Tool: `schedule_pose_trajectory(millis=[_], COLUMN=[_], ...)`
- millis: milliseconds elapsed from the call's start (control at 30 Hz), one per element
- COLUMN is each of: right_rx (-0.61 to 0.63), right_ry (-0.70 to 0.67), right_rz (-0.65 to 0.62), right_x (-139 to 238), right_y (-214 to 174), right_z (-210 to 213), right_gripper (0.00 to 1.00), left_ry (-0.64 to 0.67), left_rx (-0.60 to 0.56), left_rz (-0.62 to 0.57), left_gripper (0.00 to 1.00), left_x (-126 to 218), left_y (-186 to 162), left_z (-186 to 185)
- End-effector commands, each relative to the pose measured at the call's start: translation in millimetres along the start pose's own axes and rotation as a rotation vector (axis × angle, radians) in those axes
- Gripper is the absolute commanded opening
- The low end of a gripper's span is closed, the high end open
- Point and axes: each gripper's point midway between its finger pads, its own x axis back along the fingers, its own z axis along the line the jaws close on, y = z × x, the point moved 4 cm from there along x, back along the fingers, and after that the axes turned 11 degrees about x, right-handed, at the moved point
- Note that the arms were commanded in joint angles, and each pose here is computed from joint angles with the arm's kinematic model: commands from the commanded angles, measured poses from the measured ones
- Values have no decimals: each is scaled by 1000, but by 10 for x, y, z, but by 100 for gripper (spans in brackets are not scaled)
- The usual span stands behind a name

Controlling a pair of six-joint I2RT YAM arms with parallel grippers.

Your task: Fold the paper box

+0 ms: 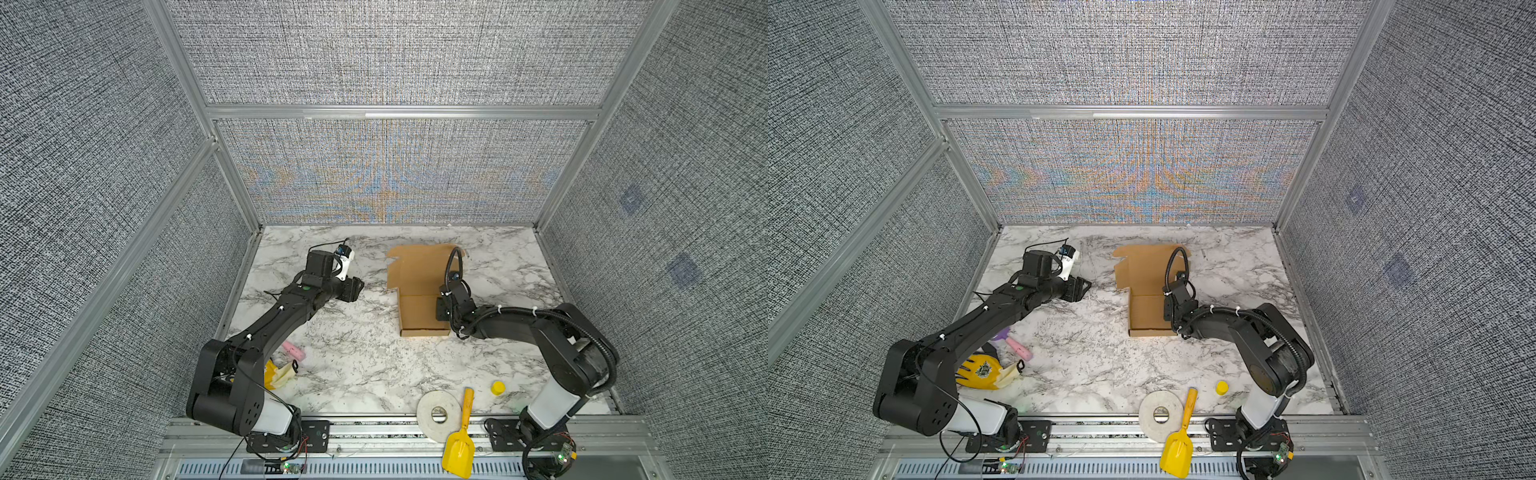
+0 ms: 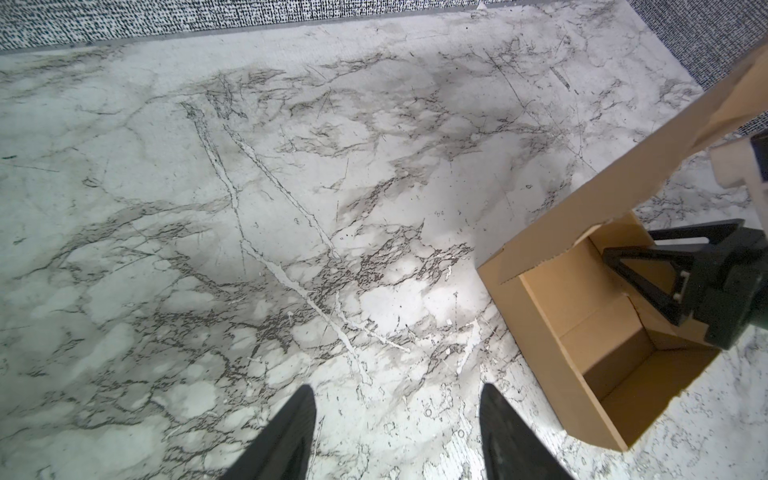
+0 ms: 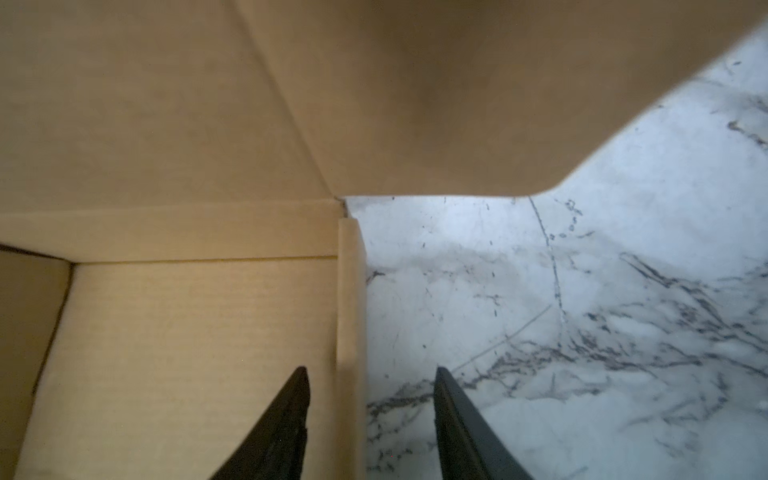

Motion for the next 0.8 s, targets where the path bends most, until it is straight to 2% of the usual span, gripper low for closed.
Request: schedule_pose_trajectory(millis=[0,200,400,733,767], right_rx=[-13,30,41,46,50], right_ry=[-23,-45,-18,12,26], right_rz=[-33,-29,-19,-19,-18], right_x=[-65,-225,-229,3,39], right_y=[63,50,62,202,227], right_z=[-5,22,66,61,78], right_gripper=[43,20,1,1,10], left_ry=[-26,-11,-8,-27,-30], left_rx=[-1,-3,-4,12,9], left_rz=[-13,-13,-18,-15,-14], left_gripper=[65,65,65,65,65], left_x=[20,9,11,11,8], left_y=[43,24,13,24,18], left_z=[-41,-7,11,-12,-14])
